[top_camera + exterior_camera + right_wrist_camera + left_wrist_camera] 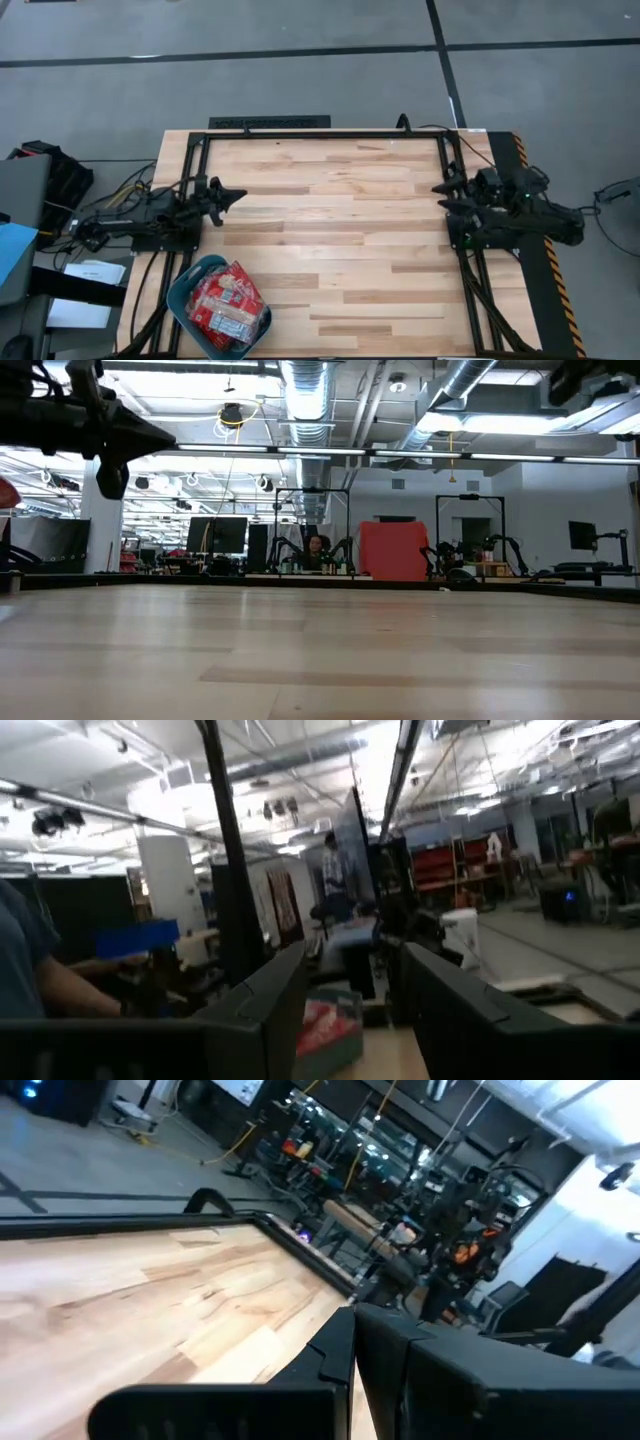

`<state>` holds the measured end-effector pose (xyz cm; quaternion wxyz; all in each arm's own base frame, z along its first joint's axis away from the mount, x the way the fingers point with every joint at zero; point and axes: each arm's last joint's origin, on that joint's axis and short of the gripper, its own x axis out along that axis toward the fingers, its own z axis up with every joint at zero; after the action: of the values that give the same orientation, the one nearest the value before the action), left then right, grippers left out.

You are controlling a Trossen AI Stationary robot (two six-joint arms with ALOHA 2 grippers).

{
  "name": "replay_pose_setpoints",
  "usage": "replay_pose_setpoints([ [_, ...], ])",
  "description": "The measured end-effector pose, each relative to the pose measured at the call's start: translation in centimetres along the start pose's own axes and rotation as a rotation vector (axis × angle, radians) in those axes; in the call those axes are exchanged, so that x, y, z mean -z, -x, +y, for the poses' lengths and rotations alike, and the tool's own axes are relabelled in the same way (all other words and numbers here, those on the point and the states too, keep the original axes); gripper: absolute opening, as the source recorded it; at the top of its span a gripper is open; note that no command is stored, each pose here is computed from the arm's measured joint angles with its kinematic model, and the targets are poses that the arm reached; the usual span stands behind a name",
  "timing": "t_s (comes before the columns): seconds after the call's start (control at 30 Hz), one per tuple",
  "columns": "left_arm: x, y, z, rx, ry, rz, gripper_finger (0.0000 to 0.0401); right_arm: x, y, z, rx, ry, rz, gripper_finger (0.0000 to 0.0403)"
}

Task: Sort popcorn bags into baskets
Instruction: Return to Home Position

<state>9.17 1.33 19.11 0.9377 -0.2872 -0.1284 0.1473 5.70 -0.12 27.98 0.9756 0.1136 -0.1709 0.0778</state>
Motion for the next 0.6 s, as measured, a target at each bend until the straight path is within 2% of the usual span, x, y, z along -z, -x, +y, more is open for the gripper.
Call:
replay_pose_setpoints([
  [0.13,0.3,0.0,0.4,-0.018,-0.023,0.037,0.0,2.5,-0.4,-1.0,0.054,-0.008,0.11,0.0184],
  [0.27,1.2,-0.1,1.0,-0.029,-0.022,0.055,0.0,4.6,-0.5,-1.7,0.078,0.011,0.146,0.0181],
  [0.6,1.4,-0.2,1.2,-0.065,-0.08,0.065,0.0,9.0,0.0,-3.4,0.214,0.033,0.25,0.0193],
])
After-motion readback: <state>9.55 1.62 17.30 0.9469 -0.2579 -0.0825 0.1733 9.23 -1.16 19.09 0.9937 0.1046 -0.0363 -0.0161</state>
